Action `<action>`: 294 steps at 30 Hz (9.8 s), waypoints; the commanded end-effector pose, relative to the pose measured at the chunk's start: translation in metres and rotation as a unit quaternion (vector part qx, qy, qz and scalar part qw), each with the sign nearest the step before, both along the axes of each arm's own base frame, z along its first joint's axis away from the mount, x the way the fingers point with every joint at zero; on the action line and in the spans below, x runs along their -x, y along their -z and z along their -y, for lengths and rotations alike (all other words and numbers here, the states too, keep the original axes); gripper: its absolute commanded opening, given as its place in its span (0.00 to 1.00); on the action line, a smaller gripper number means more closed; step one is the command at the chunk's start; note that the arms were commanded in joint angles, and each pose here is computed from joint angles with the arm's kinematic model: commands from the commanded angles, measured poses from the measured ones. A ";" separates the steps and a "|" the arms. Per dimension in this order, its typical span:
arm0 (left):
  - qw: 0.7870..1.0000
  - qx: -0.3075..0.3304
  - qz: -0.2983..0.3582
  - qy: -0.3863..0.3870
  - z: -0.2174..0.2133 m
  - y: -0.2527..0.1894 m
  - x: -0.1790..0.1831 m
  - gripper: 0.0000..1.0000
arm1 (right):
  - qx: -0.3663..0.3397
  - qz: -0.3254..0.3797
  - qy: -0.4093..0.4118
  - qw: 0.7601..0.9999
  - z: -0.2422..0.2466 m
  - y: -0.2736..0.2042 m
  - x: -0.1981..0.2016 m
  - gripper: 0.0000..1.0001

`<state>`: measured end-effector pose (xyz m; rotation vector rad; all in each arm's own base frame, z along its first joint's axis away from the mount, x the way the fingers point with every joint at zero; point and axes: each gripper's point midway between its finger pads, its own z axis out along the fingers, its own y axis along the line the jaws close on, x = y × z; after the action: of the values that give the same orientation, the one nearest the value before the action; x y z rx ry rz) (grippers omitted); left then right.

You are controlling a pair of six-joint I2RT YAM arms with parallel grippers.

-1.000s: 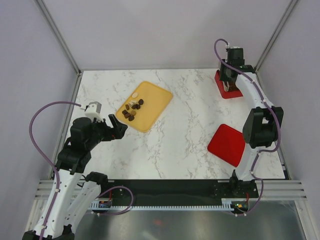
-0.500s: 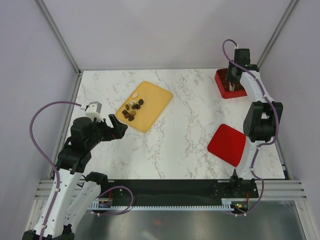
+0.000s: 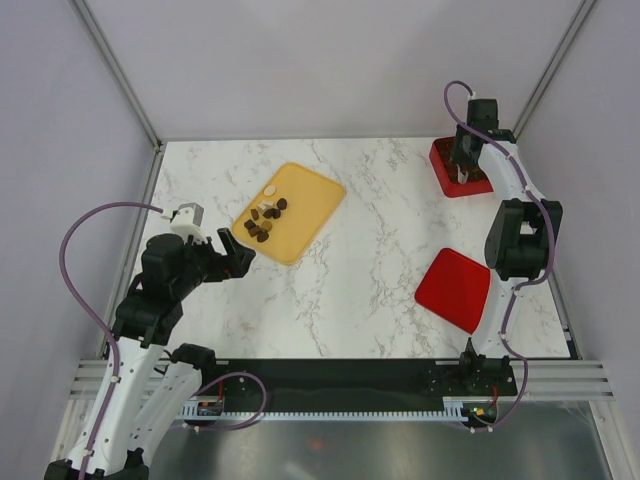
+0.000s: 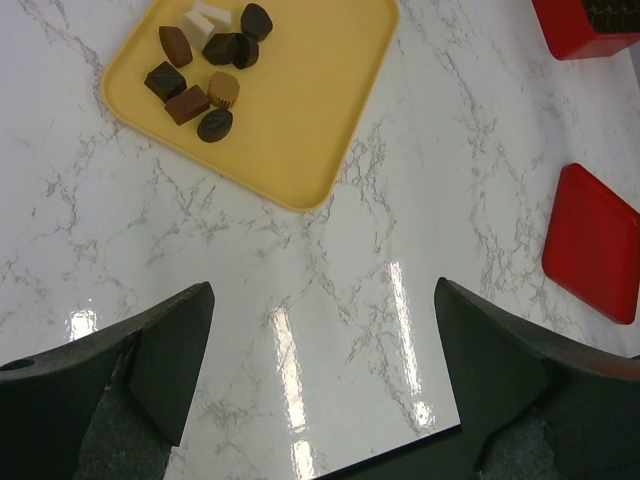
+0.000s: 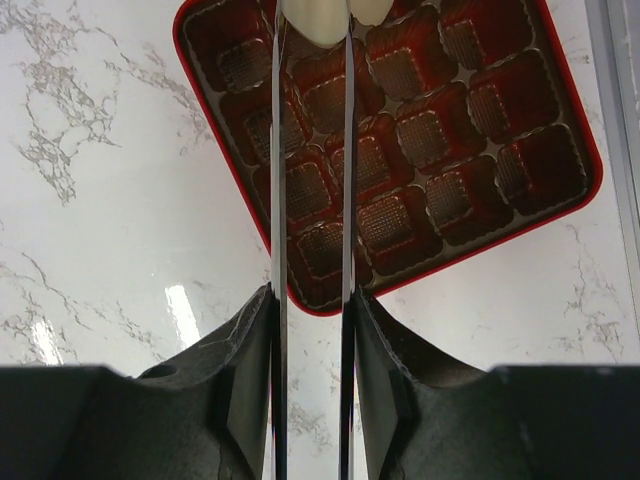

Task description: Pack the chocolate

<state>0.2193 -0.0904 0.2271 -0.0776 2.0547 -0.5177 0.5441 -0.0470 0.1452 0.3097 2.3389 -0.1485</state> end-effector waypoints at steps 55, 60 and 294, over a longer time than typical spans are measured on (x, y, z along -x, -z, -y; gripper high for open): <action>1.000 -0.004 0.023 -0.004 -0.003 -0.007 -0.004 1.00 | -0.079 0.072 -0.450 0.887 -0.381 0.006 0.138 0.52; 1.000 -0.004 0.024 -0.003 -0.003 -0.007 -0.003 1.00 | -0.061 0.067 -0.474 0.876 -0.403 0.017 0.148 0.53; 1.000 -0.003 0.023 -0.004 -0.003 -0.007 -0.003 1.00 | -0.042 0.083 0.050 0.994 0.010 -0.040 0.070 0.27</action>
<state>0.2190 -0.0869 0.2300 -0.0883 2.0375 -0.5010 0.4632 -0.0296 0.1671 0.3685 2.2253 0.0089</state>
